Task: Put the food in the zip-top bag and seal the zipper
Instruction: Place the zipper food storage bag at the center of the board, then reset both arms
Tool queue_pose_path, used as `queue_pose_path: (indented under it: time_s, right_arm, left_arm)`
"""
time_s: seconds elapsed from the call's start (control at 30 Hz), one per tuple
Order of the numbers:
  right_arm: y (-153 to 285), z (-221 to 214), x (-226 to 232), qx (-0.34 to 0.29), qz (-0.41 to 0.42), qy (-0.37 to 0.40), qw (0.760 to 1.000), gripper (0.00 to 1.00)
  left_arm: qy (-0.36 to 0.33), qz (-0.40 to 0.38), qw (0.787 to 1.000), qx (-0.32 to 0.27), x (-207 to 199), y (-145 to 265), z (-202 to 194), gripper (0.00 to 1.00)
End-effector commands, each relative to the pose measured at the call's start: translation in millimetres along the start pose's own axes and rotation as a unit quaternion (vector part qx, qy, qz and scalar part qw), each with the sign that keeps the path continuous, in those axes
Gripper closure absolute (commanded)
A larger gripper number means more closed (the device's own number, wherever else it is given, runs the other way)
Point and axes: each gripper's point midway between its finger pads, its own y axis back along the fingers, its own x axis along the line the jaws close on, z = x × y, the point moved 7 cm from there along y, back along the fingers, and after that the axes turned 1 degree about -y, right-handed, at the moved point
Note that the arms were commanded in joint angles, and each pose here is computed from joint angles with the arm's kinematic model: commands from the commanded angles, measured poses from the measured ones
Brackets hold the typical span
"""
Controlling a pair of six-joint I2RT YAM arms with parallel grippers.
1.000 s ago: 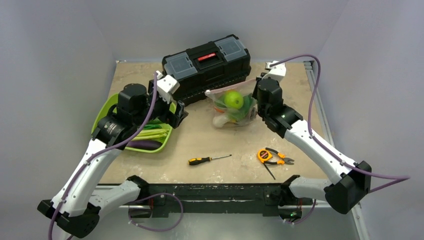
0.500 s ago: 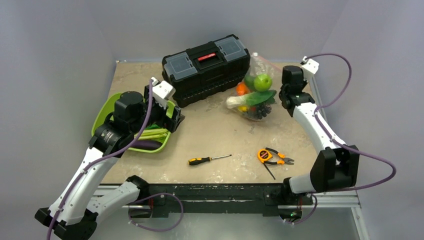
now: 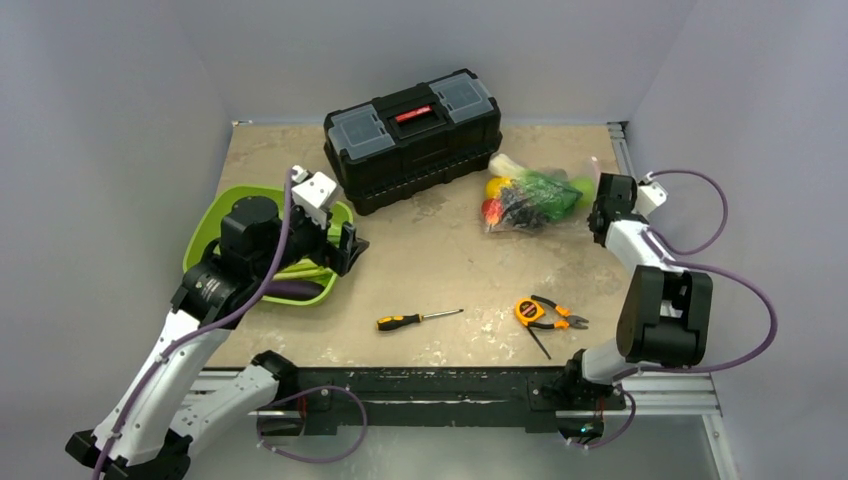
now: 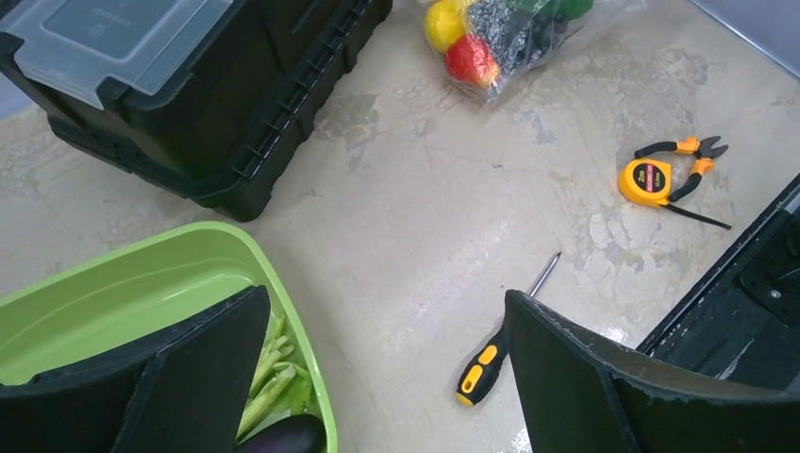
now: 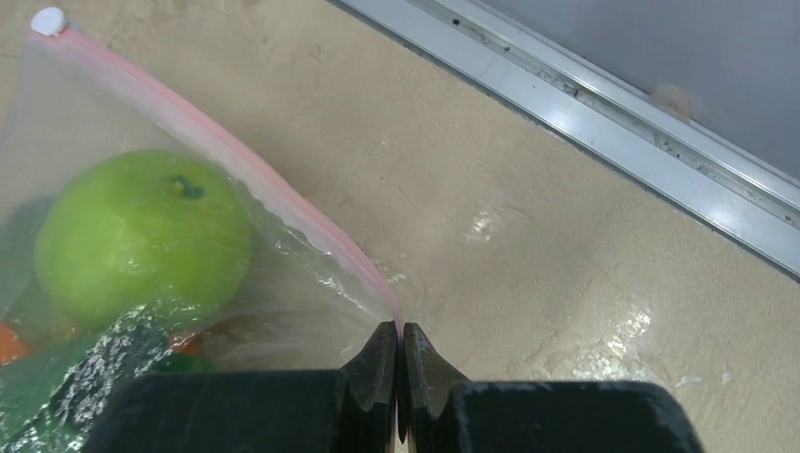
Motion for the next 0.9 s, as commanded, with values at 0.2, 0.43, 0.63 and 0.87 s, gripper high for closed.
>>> queue_pose_path:
  time_s: [0.2, 0.43, 0.63, 0.87]
  right_arm:
    - [38, 39, 7, -0.062, 0.048, 0.004, 0.997, 0.64]
    - [118, 50, 41, -0.099, 0.136, 0.093, 0.981, 0.42]
    - [251, 42, 81, -0.083, 0.377, 0.170, 0.907, 0.33]
    - [341, 90, 35, -0.176, 0.541, 0.114, 0.814, 0.01]
  left_arm:
    - [0.013, -0.008, 0.999, -0.034, -5, 10, -1, 0.06]
    - [0.035, 0.047, 0.996, -0.072, 3, 28, 4, 0.03]
    - [0.077, 0.133, 0.979, -0.130, 14, 63, 13, 0.00]
    - [0.094, 0.211, 0.946, -0.229, 22, 124, 25, 0.00]
